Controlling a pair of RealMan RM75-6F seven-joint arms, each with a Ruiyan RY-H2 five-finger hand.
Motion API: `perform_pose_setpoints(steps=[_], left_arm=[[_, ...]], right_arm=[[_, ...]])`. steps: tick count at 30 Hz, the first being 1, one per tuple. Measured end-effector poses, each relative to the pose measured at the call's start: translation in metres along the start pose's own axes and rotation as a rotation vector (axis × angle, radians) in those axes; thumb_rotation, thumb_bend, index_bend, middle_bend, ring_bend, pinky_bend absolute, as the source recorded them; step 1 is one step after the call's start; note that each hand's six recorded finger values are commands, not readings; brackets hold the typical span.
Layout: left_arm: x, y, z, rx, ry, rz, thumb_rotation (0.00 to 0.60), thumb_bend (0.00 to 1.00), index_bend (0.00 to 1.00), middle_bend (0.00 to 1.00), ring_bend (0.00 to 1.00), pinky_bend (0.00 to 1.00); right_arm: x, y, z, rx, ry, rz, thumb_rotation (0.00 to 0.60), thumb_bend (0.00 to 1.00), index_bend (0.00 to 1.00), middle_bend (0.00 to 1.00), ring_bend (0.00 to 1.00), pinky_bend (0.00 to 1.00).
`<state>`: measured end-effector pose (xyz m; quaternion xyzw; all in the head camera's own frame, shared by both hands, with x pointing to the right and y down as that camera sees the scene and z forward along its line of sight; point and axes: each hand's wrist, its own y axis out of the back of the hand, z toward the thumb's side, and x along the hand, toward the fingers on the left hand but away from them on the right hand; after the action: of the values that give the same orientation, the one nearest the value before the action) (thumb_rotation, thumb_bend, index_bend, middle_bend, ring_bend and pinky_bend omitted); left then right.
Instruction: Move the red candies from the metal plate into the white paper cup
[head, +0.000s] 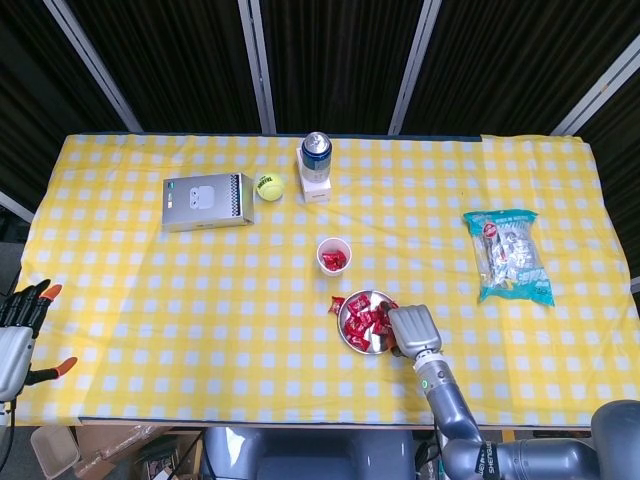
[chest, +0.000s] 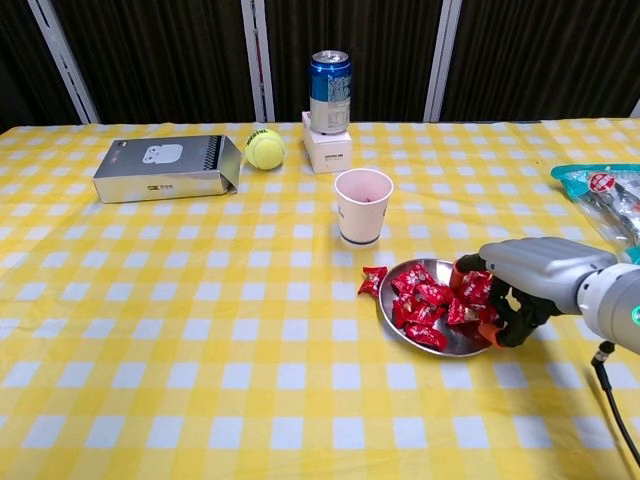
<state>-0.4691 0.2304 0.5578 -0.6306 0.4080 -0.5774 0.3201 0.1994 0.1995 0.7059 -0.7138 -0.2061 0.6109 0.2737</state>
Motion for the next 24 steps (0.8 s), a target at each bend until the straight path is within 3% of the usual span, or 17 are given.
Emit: perform_pose_setpoints(steps=[4, 8, 17, 24], left_arm=[[0.0, 0.0, 0.0, 0.001, 0.0, 0.0, 0.6, 0.01, 0.0, 0.0, 0.0, 0.0], [0.0, 0.0, 0.0, 0.001, -0.002, 0.0, 0.6, 0.01, 0.0, 0.0, 0.0, 0.0], [0.0, 0.0, 0.0, 0.001, -0.003, 0.0, 0.6, 0.01, 0.0, 0.0, 0.0, 0.0], [0.0, 0.0, 0.0, -0.001, -0.004, 0.0, 0.6, 0.01, 0.0, 0.0, 0.0, 0.0]], right_arm=[[0.0, 0.0, 0.002, -0.012, 0.008, -0.005, 0.6, 0.38, 0.58, 0.79, 0.93, 1.0], [-0.001, 0.0, 0.006, -0.021, 0.016, -0.009, 0.6, 0.46, 0.66, 0.79, 0.94, 1.0], [-0.002, 0.005, 0.013, -0.045, 0.038, -0.034, 0.6, 0.52, 0.68, 0.79, 0.94, 1.0], [0.002, 0.022, 0.026, -0.066, 0.076, -0.083, 0.6, 0.52, 0.68, 0.79, 0.94, 1.0]])
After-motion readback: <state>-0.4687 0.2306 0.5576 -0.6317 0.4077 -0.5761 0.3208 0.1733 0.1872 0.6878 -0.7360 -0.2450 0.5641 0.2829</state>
